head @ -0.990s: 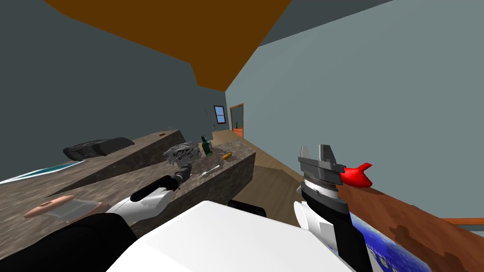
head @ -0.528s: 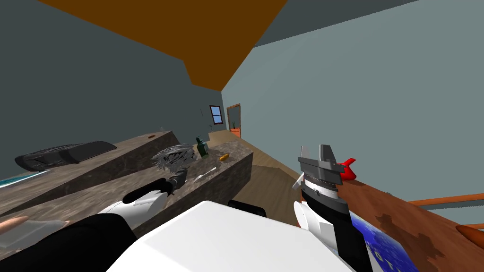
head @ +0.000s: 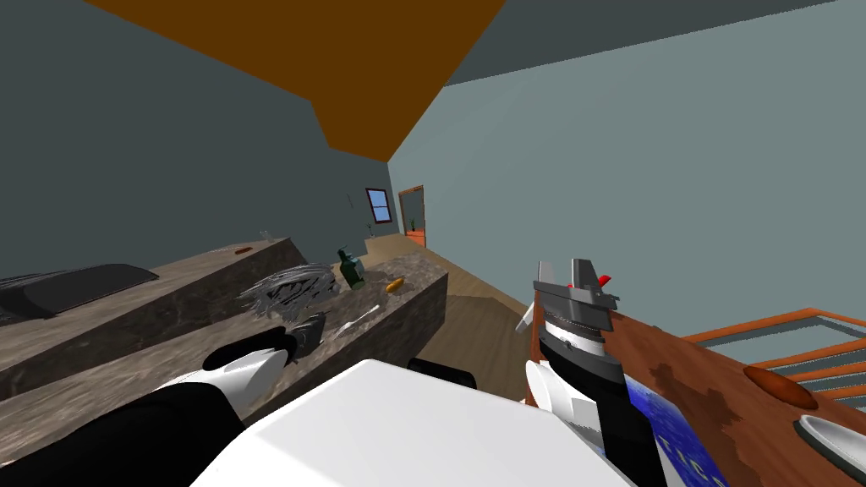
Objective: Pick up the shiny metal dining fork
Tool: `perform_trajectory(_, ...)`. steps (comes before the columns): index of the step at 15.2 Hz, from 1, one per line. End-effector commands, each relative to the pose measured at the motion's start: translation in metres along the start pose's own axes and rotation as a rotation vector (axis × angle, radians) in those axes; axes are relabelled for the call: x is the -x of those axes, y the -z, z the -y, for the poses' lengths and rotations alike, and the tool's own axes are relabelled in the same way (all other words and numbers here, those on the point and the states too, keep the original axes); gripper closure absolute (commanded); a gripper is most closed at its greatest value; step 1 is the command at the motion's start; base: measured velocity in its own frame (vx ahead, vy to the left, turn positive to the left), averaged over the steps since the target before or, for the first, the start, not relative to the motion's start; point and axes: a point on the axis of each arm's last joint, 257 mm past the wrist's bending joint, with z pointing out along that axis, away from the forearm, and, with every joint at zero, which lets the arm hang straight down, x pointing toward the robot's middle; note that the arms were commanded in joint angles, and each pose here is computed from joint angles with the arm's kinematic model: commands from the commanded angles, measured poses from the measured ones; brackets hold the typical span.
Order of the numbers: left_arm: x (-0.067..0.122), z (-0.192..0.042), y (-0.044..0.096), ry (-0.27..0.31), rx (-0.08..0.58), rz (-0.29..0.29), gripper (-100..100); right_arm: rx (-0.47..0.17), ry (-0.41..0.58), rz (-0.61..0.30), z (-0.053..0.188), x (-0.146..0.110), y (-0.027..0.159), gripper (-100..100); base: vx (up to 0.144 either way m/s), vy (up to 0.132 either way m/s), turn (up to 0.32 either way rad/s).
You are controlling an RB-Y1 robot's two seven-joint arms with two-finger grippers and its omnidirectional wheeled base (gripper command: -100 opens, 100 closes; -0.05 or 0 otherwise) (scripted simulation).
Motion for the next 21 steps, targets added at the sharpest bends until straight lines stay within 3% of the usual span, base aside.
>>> perform_trajectory(1,0.006,-0.015,0.003,0.020,0.054,0.006,-100,0.000,0.000,0.000,0.000,0.000,0.000,0,0.040,0.004,-0.167)
perform_trajectory(2,0.006,-0.017,0.003,0.020,0.060,0.006,-100,0.000,0.000,0.000,0.000,0.000,0.000,0,0.029,0.006,-0.064)
perform_trajectory(7,0.025,-0.064,0.015,0.102,0.215,0.023,-100,0.000,0.000,0.000,0.000,0.000,0.000,0,0.047,0.005,-0.208)
perform_trajectory(9,0.025,-0.069,0.016,0.103,0.237,0.024,-100,0.000,0.000,0.000,0.000,0.000,0.000,0,0.049,0.015,-0.100)
perform_trajectory(14,0.036,-0.110,0.033,0.177,0.373,0.034,-100,0.000,0.000,0.000,0.000,0.000,0.000,0,0.047,0.016,-0.178)
perform_trajectory(21,0.043,-0.142,0.051,0.234,0.490,0.041,-100,0.000,0.000,0.000,0.000,0.000,0.000,0,0.044,0.015,-0.148)
